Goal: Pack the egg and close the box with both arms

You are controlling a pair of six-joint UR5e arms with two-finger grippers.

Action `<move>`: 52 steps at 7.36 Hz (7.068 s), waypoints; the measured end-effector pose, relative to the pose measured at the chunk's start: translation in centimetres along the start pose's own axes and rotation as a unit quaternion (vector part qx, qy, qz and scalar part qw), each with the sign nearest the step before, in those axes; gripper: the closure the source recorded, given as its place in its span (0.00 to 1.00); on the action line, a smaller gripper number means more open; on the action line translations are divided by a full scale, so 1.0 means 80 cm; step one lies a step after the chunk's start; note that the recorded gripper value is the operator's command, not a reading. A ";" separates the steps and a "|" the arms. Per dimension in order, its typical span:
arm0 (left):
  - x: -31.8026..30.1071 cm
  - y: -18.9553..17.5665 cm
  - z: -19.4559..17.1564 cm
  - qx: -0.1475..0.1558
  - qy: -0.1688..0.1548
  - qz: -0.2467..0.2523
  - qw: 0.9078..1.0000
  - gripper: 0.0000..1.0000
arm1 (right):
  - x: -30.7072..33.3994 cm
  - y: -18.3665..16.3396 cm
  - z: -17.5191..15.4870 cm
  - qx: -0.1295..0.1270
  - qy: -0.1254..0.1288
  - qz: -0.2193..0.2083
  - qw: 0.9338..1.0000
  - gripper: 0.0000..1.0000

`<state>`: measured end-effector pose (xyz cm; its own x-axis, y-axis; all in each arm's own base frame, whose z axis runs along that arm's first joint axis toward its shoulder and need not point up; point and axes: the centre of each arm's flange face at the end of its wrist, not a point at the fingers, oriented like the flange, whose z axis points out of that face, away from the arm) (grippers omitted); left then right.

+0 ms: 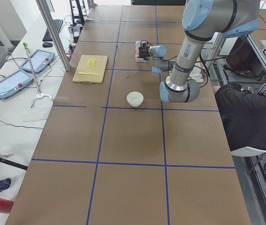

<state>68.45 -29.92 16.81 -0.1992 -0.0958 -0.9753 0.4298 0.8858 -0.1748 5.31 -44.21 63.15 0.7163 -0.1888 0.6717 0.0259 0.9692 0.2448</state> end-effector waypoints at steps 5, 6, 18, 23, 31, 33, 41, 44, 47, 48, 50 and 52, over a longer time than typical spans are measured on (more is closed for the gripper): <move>0.018 -0.006 -0.009 -0.004 0.015 -0.003 1.000 0.04 | -0.001 -0.002 -0.001 0.001 0.000 -0.001 1.000 0.00; 0.030 -0.012 -0.017 -0.009 0.024 -0.004 1.000 0.01 | -0.001 -0.002 -0.001 0.001 0.000 -0.001 1.000 0.00; 0.067 -0.305 -0.207 -0.113 -0.235 0.297 0.918 0.00 | -0.002 -0.001 -0.002 0.002 -0.001 0.000 1.000 0.00; -0.038 -0.568 -0.427 -0.140 -0.366 0.467 0.793 0.00 | 0.003 0.002 0.003 -0.003 -0.002 0.004 1.000 0.00; -0.314 -0.717 -0.796 -0.196 -0.452 0.215 0.843 0.00 | -0.075 -0.031 -0.005 -0.003 -0.045 0.022 0.999 0.00; -0.310 -0.721 -0.841 -0.177 -0.455 0.184 0.853 0.00 | -0.199 -0.059 0.020 -0.034 -0.074 0.053 0.995 0.00; -0.286 -0.734 -0.837 -0.168 -0.448 0.199 0.855 0.00 | -0.717 -0.055 0.109 -0.045 -0.113 0.106 0.987 0.00; -0.286 -0.735 -0.837 -0.168 -0.448 0.199 0.855 0.00 | -0.742 -0.071 0.089 -0.039 -0.124 0.122 0.984 0.00; -0.289 -0.735 -0.837 -0.169 -0.448 0.199 0.855 0.00 | -0.679 -0.101 0.093 -0.041 -0.054 0.113 0.991 0.00; -0.290 -0.734 -0.838 -0.170 -0.448 0.199 0.855 0.00 | -0.639 -0.112 0.094 -0.040 -0.030 0.094 0.994 0.00; -0.296 -0.733 -0.839 -0.168 -0.447 0.206 0.854 0.00 | -0.510 -0.137 0.079 -0.050 0.019 0.036 0.998 0.00; -0.303 -0.734 -0.840 -0.167 -0.446 0.210 0.854 0.00 | -0.328 -0.137 0.044 -0.069 0.046 -0.026 0.996 0.00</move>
<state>-11.18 -49.10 59.81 0.7254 0.0865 -0.6829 -0.0061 0.9928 0.1193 -16.24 -50.41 45.29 0.7723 -0.2301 0.5921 0.1556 0.9722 0.1749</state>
